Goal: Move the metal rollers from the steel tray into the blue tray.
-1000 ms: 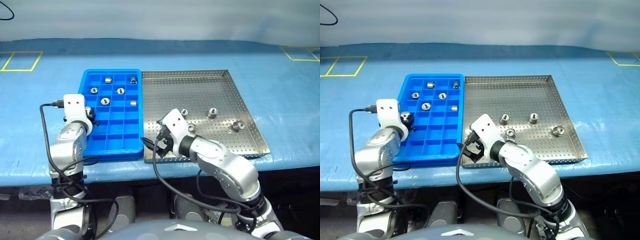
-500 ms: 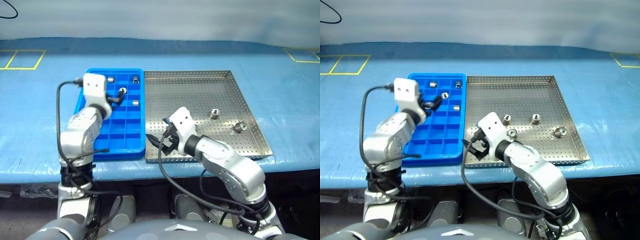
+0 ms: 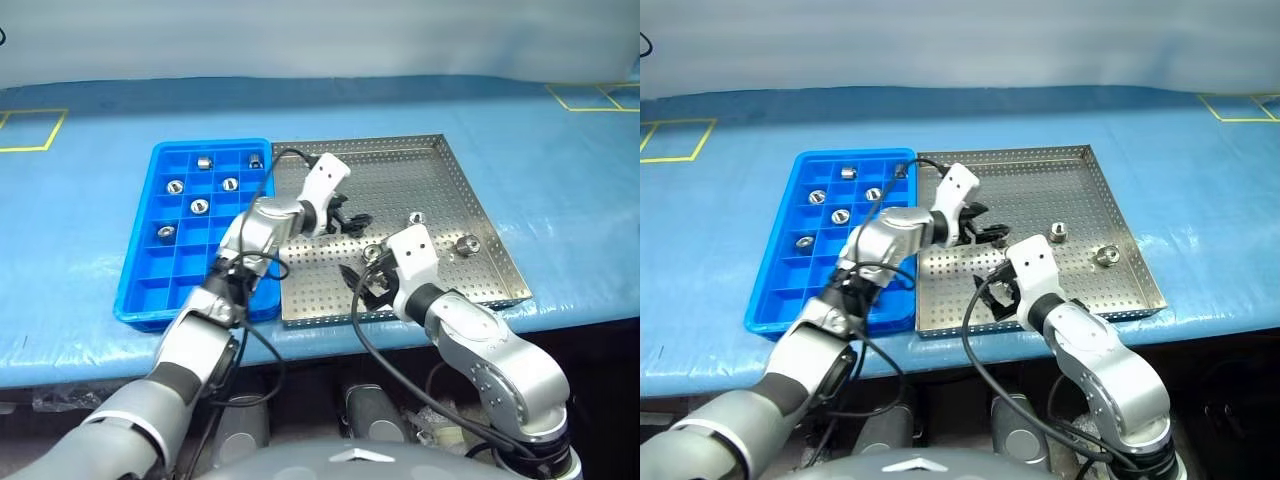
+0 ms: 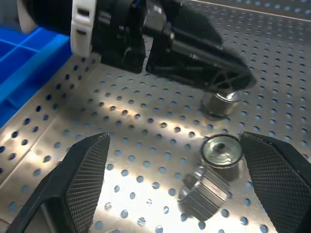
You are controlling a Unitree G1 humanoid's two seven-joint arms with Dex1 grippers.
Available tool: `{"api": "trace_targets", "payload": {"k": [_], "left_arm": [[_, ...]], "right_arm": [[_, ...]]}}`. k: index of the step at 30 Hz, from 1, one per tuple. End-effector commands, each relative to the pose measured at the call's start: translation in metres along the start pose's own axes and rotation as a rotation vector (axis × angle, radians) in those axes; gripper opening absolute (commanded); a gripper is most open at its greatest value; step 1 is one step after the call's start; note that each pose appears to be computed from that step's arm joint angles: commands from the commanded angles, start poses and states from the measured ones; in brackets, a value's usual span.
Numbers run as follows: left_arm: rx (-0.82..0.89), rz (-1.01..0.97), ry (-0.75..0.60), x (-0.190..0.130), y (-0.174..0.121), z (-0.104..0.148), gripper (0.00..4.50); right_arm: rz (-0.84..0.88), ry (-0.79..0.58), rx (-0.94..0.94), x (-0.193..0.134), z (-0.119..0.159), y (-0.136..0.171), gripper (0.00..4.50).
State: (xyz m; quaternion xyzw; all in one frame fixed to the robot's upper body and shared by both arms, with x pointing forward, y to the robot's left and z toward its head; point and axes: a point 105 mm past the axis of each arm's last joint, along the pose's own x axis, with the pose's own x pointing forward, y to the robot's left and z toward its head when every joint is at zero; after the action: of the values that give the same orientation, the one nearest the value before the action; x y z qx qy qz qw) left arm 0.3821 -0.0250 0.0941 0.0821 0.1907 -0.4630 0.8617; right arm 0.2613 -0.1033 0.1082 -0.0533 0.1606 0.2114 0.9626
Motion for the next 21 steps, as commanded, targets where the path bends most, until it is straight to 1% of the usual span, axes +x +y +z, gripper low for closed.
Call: {"api": "trace_targets", "payload": {"k": [1, 3, 4, 8, 11, 13, 16, 20, 21], "left_arm": [[0.060, 0.011, -0.016, 0.010, 0.000, 0.009, 3.94], [0.095, 0.062, 0.020, 0.018, 0.004, 0.003, 3.94], [0.085, 0.078, 0.031, 0.020, 0.005, 0.001, 3.94], [0.096, 0.131, 0.059, 0.023, 0.013, -0.004, 3.94], [0.081, 0.127, 0.083, 0.023, 0.014, -0.009, 3.94], [0.086, 0.115, 0.123, 0.022, 0.013, -0.015, 3.94], [0.094, 0.121, 0.166, 0.018, 0.016, -0.022, 3.38], [0.068, 0.144, 0.180, 0.006, 0.026, -0.026, 2.06], [0.057, 0.157, 0.177, 0.003, 0.029, -0.026, 1.80]], "right_arm": [[-0.040, -0.056, -0.008, -0.008, 0.012, -0.004, 4.50], [-0.064, -0.063, -0.004, -0.012, 0.012, -0.007, 4.50], [-0.074, -0.064, -0.002, -0.013, 0.012, -0.008, 4.50], [-0.096, -0.064, 0.008, -0.016, 0.010, -0.009, 4.50], [-0.099, -0.066, 0.012, -0.016, 0.010, -0.009, 4.50], [-0.098, -0.068, 0.010, -0.016, 0.011, -0.009, 4.50], [-0.097, -0.071, 0.014, -0.014, 0.012, -0.010, 4.50], [-0.086, -0.074, 0.016, -0.011, 0.014, -0.009, 4.50], [-0.082, -0.075, 0.017, -0.011, 0.014, -0.008, 4.50]]}}
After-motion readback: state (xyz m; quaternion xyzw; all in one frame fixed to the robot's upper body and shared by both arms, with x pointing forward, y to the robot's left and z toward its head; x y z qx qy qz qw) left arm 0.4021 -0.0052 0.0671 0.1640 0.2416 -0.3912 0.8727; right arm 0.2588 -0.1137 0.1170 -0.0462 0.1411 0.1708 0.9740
